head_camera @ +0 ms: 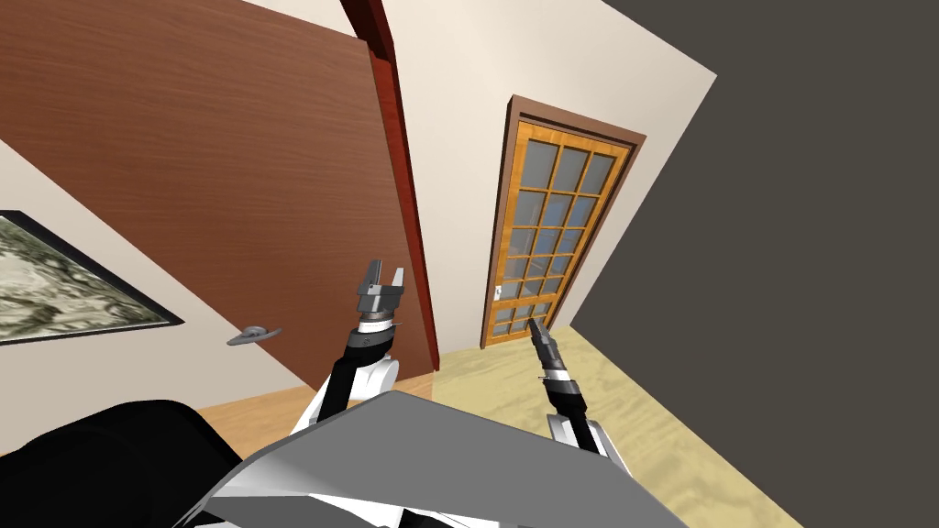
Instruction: Pull the door open
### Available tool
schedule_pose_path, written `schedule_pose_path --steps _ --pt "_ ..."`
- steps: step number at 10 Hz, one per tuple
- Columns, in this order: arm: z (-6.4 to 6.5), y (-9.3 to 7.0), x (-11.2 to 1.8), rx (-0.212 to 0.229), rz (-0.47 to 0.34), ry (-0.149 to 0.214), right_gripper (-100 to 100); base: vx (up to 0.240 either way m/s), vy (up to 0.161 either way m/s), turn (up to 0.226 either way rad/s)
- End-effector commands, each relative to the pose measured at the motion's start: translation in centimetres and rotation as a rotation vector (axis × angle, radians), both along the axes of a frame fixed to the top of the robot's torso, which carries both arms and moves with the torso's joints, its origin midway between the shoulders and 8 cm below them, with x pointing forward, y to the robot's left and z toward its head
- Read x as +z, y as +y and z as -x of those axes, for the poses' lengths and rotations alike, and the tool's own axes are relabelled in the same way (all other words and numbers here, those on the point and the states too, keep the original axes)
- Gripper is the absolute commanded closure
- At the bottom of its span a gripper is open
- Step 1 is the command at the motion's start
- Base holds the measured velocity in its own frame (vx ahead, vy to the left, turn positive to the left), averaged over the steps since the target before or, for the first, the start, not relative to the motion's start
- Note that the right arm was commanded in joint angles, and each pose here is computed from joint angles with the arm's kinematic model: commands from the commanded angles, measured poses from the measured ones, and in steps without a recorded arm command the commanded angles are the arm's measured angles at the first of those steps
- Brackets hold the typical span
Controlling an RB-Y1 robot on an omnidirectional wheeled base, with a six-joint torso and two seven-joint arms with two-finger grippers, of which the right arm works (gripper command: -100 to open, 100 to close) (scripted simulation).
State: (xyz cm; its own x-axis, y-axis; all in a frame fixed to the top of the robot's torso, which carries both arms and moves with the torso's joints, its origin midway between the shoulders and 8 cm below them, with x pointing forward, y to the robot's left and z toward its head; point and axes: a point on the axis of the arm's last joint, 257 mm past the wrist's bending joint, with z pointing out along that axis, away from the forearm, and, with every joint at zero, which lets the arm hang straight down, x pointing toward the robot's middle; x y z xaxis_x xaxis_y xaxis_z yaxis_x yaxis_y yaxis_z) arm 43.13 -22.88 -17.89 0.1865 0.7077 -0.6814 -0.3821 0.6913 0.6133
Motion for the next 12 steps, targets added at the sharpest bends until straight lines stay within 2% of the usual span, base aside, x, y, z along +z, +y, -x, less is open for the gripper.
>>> schedule_pose_path --steps 1,7,8,12 --pt "0.0 -0.1 -1.1 -0.004 0.021 0.013 -100 0.064 -0.001 0.009" --pt "-0.8 0.1 -6.3 -0.024 0.201 0.067 -100 0.086 0.006 0.020" --pt "-0.8 0.1 -6.3 -0.024 0.201 0.068 -100 0.072 -0.010 0.004" --pt "-1.1 0.2 -9.6 -0.029 0.317 0.099 -100 0.083 0.002 0.019"
